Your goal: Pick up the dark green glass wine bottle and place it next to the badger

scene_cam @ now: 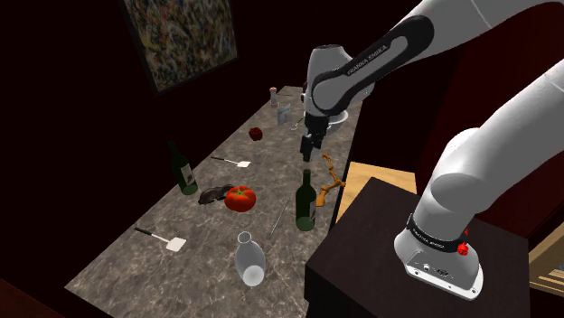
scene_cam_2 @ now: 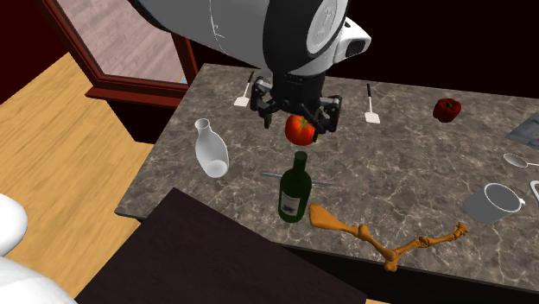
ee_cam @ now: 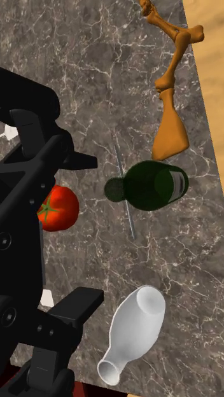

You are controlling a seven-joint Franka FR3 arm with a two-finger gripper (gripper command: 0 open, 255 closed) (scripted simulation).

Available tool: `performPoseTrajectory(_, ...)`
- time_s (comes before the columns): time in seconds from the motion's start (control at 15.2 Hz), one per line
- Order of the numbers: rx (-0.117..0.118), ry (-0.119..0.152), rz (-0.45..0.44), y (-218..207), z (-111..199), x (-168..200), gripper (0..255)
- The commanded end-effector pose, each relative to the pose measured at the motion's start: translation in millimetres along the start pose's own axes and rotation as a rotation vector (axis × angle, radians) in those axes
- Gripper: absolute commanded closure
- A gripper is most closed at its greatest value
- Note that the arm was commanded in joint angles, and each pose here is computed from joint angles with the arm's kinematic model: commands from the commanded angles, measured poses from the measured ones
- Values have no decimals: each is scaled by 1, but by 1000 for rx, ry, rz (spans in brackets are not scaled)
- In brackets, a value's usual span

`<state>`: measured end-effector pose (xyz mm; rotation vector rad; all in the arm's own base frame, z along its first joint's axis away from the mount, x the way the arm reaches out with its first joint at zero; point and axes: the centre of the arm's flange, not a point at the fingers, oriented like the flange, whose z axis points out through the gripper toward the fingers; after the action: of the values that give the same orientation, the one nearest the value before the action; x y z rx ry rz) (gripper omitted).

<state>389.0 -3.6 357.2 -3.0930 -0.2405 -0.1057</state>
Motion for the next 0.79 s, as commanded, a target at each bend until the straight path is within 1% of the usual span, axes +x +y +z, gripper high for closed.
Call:
performPoseTrajectory(0.0, -9, 3, 2, 5, 26, 1, 0)
performPoseTrajectory(0.33, -29, 5, 5, 20, 88, 13, 0)
performPoseTrajectory(0.73, -31, 5, 6, 23, 123, 15, 0)
